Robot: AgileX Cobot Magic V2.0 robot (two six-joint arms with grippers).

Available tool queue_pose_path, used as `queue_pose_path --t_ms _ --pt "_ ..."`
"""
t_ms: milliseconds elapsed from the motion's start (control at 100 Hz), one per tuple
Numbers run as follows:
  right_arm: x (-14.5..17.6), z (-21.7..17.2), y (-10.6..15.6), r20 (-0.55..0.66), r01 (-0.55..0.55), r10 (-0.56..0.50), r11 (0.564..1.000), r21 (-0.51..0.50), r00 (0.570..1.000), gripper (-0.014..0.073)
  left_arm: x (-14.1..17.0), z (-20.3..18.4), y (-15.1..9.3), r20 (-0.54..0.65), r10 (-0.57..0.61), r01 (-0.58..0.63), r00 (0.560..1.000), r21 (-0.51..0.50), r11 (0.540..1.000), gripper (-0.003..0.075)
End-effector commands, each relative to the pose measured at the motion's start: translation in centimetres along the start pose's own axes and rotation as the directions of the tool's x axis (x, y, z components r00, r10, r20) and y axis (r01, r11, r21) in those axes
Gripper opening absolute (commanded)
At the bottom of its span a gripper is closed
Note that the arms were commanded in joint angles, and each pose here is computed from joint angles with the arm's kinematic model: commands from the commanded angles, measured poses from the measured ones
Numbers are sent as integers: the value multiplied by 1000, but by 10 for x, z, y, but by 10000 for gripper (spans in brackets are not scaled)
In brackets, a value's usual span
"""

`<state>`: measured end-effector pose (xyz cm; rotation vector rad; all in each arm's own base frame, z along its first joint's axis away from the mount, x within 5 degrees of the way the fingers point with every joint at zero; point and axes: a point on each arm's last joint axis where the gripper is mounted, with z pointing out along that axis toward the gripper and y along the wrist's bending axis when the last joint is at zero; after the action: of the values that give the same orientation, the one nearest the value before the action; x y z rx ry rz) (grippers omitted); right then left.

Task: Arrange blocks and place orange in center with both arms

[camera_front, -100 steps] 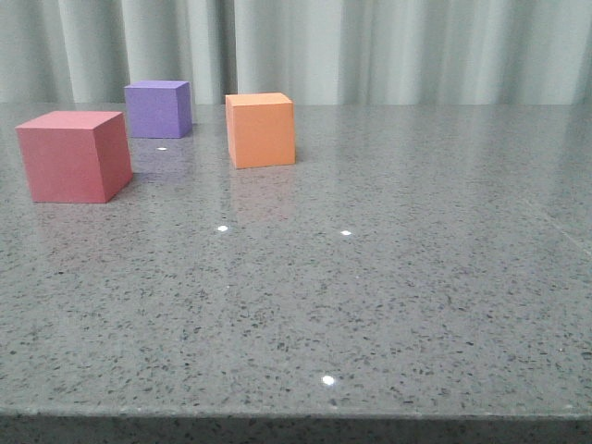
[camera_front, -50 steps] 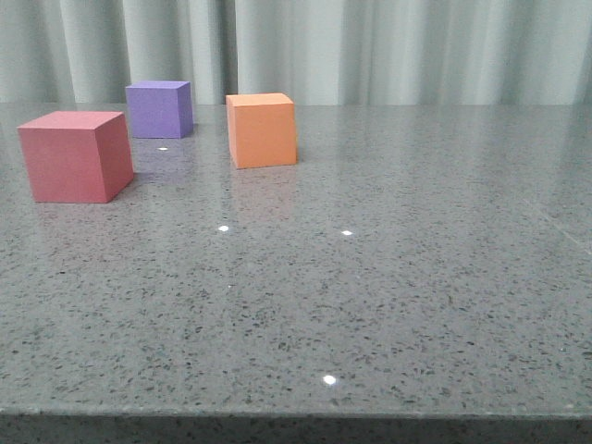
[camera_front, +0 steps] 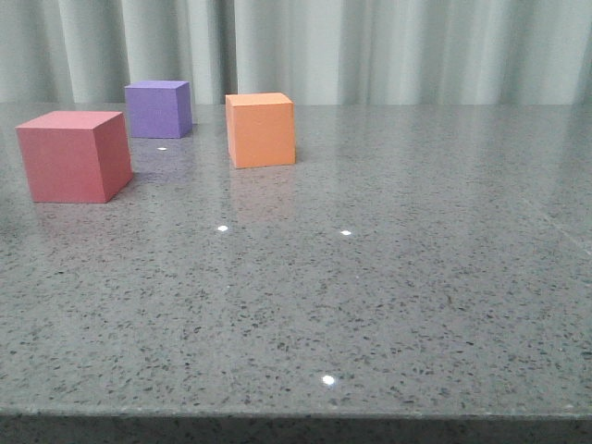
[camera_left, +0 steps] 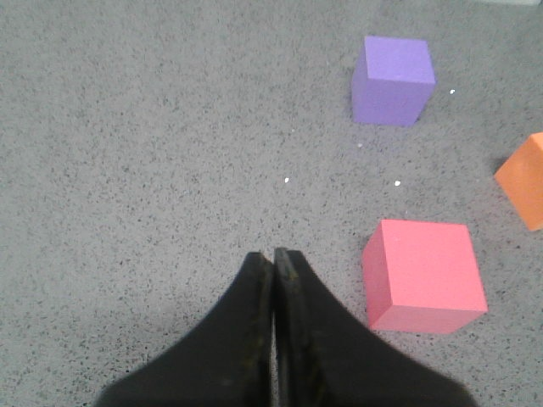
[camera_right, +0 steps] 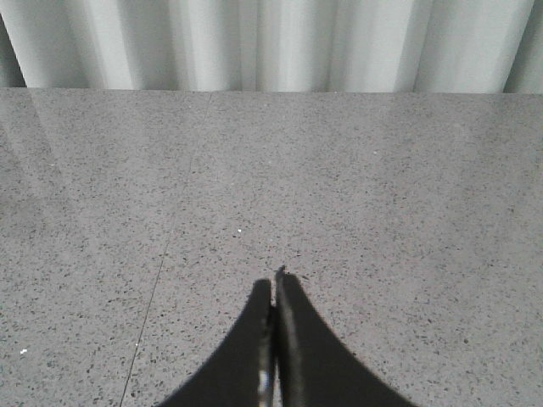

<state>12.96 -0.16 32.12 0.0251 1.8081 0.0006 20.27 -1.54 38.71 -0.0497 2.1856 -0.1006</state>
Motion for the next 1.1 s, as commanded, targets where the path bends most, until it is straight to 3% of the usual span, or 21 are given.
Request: queue_pose_path --t_ms 0,60,140,260,310,360,590,760,920,1090 --pt "-17 -4 -1 118 18 -19 1000 9 993 -69 -15 -2 -2 84 -5 4 996 13 1000 -15" --pt "-17 -4 -1 118 18 -19 1000 9 993 -69 -14 2 -3 66 -16 14 998 21 1000 22" --pt "-17 -4 -1 118 18 -19 1000 9 993 -69 -14 4 -3 58 -16 15 998 20 1000 155" --pt "-17 -4 -1 118 18 -19 1000 9 993 -69 -14 4 -3 58 -16 15 998 20 1000 526" --pt "-17 -4 -1 118 18 -19 1000 9 993 -69 -14 4 -3 58 -16 15 998 20 1000 645" --pt "-17 -4 -1 118 18 -19 1000 9 993 -69 -14 4 -3 64 -16 15 998 21 1000 717" --pt "-17 -4 -1 118 18 -19 1000 9 993 -69 -17 4 -4 94 -33 29 995 40 999 616" --pt "-17 -4 -1 118 18 -19 1000 9 993 -69 -21 5 -20 123 -65 49 990 130 990 605" --pt "-17 -4 -1 118 18 -19 1000 9 993 -69 -33 16 -56 102 -68 38 993 270 962 605" --pt "-17 -4 -1 118 18 -19 1000 9 993 -69 -44 50 -112 13 -46 38 999 379 925 605"
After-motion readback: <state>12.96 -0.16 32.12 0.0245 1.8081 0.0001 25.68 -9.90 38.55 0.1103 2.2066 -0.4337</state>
